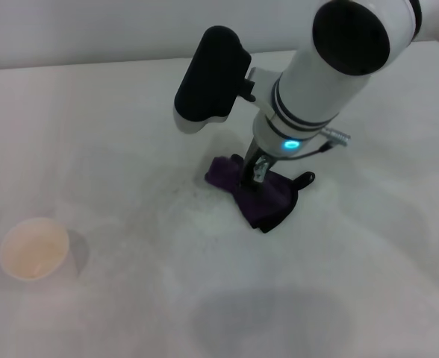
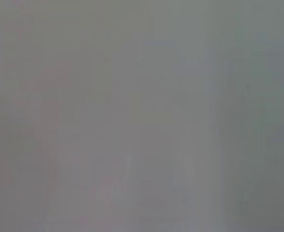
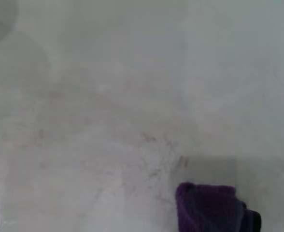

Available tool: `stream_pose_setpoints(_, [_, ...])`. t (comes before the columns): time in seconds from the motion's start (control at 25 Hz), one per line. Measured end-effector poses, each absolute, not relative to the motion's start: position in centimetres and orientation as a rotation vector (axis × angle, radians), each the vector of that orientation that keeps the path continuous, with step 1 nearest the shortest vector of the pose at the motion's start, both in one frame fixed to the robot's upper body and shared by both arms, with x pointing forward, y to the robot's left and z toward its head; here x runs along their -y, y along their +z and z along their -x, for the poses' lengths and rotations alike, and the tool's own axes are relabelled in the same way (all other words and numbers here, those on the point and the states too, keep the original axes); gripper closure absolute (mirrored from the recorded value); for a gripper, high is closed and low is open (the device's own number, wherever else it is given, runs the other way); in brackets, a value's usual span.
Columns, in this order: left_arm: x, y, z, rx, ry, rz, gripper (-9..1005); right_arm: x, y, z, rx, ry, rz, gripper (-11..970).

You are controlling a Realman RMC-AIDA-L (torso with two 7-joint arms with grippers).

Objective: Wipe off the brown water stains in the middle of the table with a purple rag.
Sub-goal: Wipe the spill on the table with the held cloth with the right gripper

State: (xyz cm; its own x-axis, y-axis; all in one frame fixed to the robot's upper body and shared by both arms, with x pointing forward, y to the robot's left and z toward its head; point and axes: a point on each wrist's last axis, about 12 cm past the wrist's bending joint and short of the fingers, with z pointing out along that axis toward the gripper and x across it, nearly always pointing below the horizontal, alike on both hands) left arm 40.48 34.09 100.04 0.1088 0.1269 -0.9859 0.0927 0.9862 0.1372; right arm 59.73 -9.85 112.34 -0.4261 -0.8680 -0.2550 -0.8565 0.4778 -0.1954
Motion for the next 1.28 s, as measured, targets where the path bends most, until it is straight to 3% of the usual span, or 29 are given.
stream_pose_setpoints(0.48, [-33.9,100.2,-41.0,-1.454,0.018,-0.187,109,6.1,110.9,-53.8,-2.315,0.373,1.758,898])
stream_pose_setpoints(0.68, [-33.9,100.2,-41.0,-1.454,0.019,-0.186,109,6.2,111.6,-53.7,-2.305,0.391,1.748,898])
stream_pose_setpoints(1.28, [-34.1,100.1,-40.7,-1.46,0.026,-0.18,109,17.1,111.9,-57.4,-2.595,0.004,1.332,903])
